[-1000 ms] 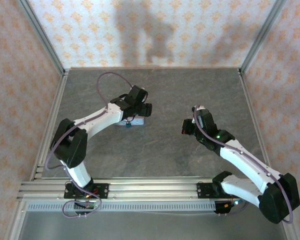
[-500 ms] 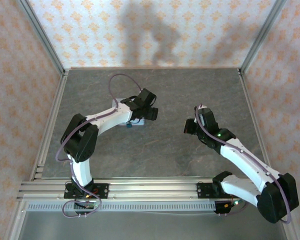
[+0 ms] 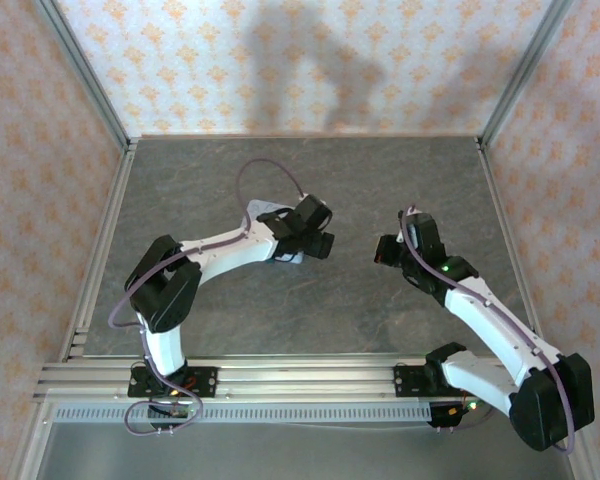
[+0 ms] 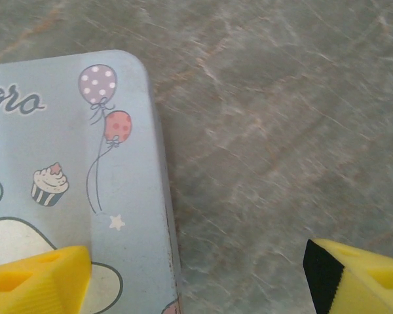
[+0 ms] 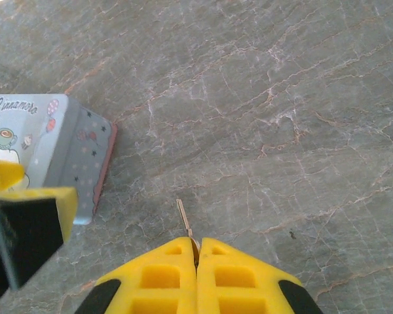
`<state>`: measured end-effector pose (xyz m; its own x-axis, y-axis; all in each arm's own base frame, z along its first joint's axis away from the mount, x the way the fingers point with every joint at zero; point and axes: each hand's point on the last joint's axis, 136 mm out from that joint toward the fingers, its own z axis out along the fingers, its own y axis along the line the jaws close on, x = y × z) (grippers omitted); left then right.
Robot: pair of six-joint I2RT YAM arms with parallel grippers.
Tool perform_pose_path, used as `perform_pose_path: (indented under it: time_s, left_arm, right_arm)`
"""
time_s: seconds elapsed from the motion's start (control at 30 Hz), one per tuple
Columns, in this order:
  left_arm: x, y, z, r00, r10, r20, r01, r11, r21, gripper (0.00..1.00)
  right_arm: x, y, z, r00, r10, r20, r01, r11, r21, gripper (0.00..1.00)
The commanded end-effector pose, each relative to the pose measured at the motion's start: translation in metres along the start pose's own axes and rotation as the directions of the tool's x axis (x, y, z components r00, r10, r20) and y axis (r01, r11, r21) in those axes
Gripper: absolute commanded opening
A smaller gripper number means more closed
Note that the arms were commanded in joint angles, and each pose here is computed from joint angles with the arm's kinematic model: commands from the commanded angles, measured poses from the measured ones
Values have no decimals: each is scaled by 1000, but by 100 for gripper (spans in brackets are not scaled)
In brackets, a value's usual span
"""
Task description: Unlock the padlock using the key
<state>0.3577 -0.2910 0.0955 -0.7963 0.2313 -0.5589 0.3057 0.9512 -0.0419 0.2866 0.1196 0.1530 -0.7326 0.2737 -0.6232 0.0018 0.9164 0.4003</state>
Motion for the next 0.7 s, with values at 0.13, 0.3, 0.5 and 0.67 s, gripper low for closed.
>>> perform_pose_path:
  time_s: [0.13,0.3,0.5,0.67]
  left_arm:
    - [35,-41,-6,998,25,-60,-21,997,68,86]
    - [27,-52,-6,999,21,-49,-16,995,99,86]
    - [4,-53,-34,1000,3,26,-7,990,144,87]
    - [-21,-20,-83,987,-81,137,55,982,183,90]
  right_arm:
    - [-10,1,-9,1000,12,24,-12,1000,-5,0]
    - [-9,1,-7,1000,14,15,-14,1000,-11,0]
    - [-9,13,-4,1000,19,7,-18,997,-81,0]
    - [-10,41,3,999,23,-31,-29,975,-221,0]
